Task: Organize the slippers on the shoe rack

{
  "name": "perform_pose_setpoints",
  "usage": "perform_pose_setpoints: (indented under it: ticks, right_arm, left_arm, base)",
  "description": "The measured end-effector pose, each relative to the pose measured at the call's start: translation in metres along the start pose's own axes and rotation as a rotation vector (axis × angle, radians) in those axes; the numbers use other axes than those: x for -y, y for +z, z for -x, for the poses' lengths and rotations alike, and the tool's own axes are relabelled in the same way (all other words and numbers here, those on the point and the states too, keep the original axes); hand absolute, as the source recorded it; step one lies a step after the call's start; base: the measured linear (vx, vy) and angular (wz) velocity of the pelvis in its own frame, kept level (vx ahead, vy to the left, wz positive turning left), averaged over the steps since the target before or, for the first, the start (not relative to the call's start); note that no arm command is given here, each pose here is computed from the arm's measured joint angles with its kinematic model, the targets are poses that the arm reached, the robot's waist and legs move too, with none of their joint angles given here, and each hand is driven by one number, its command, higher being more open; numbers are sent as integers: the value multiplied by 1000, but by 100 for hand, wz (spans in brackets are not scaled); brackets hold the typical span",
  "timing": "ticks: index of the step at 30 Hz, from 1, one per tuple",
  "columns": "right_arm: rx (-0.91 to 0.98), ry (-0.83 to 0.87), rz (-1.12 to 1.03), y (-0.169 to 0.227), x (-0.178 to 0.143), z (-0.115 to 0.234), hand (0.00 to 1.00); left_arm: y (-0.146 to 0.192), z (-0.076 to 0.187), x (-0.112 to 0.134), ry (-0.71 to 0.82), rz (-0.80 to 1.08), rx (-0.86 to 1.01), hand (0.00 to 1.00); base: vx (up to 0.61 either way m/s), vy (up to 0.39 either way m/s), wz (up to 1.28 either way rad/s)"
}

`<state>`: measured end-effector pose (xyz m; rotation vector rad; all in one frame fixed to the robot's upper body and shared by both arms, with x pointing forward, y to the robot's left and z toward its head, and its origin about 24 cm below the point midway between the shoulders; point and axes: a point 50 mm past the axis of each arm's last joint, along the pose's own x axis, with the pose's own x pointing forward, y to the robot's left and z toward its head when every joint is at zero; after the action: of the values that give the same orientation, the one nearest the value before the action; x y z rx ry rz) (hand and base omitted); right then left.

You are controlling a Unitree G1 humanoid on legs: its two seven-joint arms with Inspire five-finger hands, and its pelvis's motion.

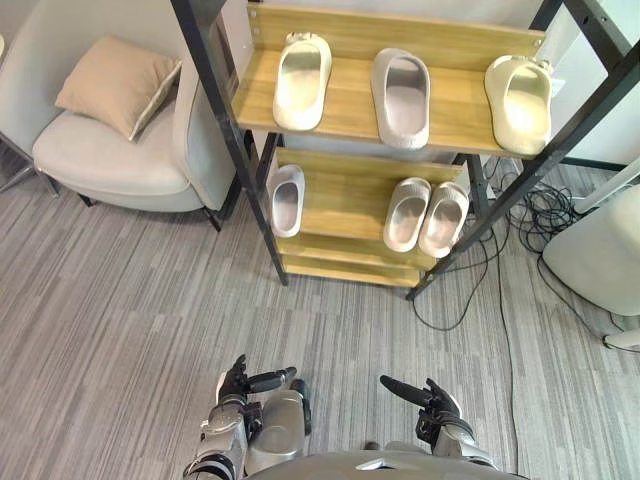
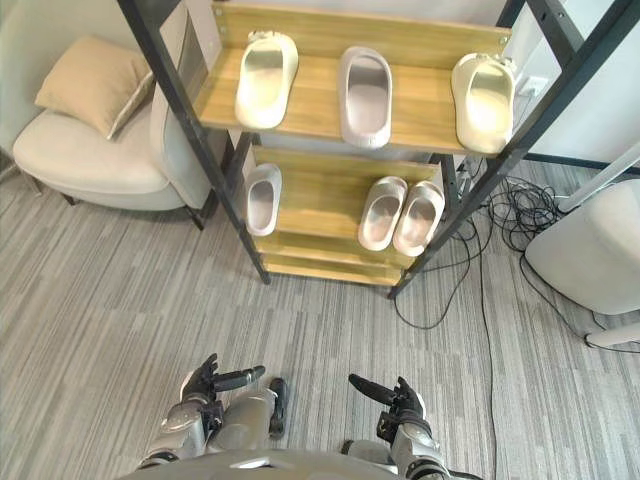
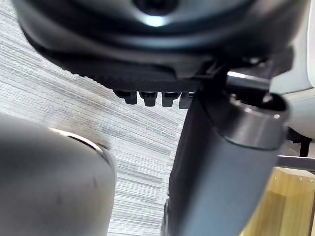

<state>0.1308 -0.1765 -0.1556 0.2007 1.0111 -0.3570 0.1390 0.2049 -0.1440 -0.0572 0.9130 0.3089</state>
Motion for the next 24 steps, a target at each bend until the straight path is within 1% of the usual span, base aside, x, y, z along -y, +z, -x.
perform_pose_setpoints:
  ticks: [3, 6, 10, 12, 15, 20, 24]
  right_arm:
    - [5, 8, 6, 0, -1, 0, 100]
    - [35, 20, 16, 4, -2, 0, 100]
    - [45, 26, 34, 9, -2, -1, 100]
    - [49, -7, 51, 13, 12, -2, 100]
    - [21, -35, 36, 7, 20, -2, 100]
    - [12, -65, 14, -1, 27, 1, 100]
    - [28, -66, 12, 4, 28, 0, 100]
  left_arm:
    - [-5, 0, -4, 4, -27, -21, 100]
    - [-9, 1, -7, 6, -58, -43, 100]
    - [-14, 2, -9, 8, -63, -58, 100]
    - [-21, 5, 5, -22, -47, -75, 100]
    - [-24, 6, 16, -43, -22, -88, 100]
    - [-10, 4, 17, -45, 9, -25, 100]
    - [-8, 4, 22, -68, -2, -16, 100]
  base:
    - [234, 62, -11]
    - [282, -36, 56]
    - [390, -168, 65]
    - [428, -190, 18]
    - [274, -141, 23]
    - [165, -21, 15]
    - [104, 166, -7]
